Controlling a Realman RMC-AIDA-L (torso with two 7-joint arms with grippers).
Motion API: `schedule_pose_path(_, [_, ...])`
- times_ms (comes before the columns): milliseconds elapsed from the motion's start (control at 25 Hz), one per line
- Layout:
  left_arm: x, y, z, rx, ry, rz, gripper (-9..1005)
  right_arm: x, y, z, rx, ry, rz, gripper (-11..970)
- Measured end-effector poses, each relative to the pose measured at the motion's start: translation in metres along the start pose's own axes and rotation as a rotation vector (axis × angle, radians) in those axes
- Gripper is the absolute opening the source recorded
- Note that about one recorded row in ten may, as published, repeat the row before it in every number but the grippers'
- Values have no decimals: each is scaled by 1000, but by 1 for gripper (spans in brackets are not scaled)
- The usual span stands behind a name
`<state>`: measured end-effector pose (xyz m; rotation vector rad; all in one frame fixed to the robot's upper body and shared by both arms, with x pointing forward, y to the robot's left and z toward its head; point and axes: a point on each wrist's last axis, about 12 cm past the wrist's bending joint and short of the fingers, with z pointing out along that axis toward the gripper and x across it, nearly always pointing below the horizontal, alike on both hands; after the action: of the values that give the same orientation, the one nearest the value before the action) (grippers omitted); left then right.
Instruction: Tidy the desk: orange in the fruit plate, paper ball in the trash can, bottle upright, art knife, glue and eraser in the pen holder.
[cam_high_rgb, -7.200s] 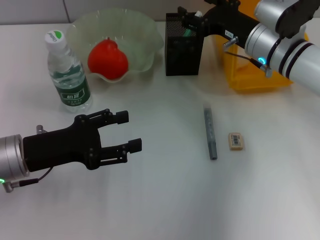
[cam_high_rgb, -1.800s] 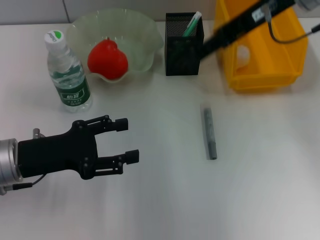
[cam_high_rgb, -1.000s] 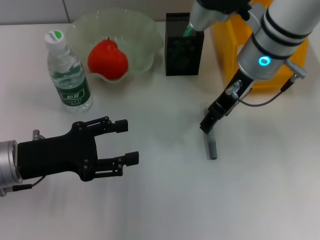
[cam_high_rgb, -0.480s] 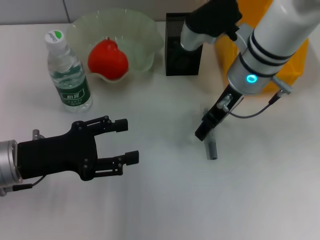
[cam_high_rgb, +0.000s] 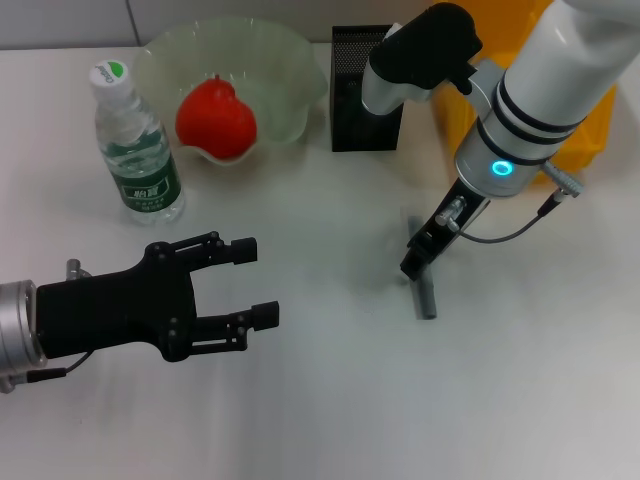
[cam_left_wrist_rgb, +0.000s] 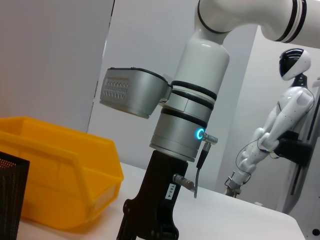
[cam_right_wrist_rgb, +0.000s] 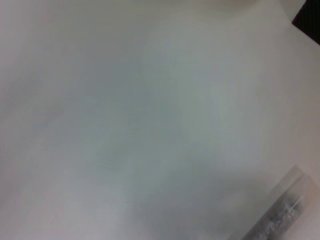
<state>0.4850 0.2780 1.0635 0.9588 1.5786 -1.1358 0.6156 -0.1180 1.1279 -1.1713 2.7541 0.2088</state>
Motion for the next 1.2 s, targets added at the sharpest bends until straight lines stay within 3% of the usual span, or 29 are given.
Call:
schedule_pose_path(200, [0, 0, 0, 0, 0, 0, 811, 1, -1, 1, 5, 2, 2, 568])
schedule_pose_path(360, [0, 0, 1, 1, -1, 0, 811, 4, -4, 3, 6, 13, 10, 318])
schedule_pose_path(560, [0, 0, 1, 3, -2, 1, 811, 5, -5, 2, 10, 14, 5, 160])
schedule_pose_path(800, [-1, 0, 1, 5, -3, 1, 811, 5, -6, -6, 2, -30, -15, 127])
schedule_pose_path(960, [-1, 0, 1, 6, -4, 1, 811, 5, -10, -35, -28, -200, -55, 119])
schedule_pose_path(1120, [0, -1, 1, 5, -5, 0, 811, 20, -20, -66, -126, -510, -123, 116])
schedule_pose_path(1160, [0, -1, 1, 4, -4, 0, 811, 30, -29, -77, -156, -681, -156, 115])
schedule_pose_path(1200, [0, -1, 1, 4, -4, 0, 811, 30, -29, -77, -156, -681, -156, 115])
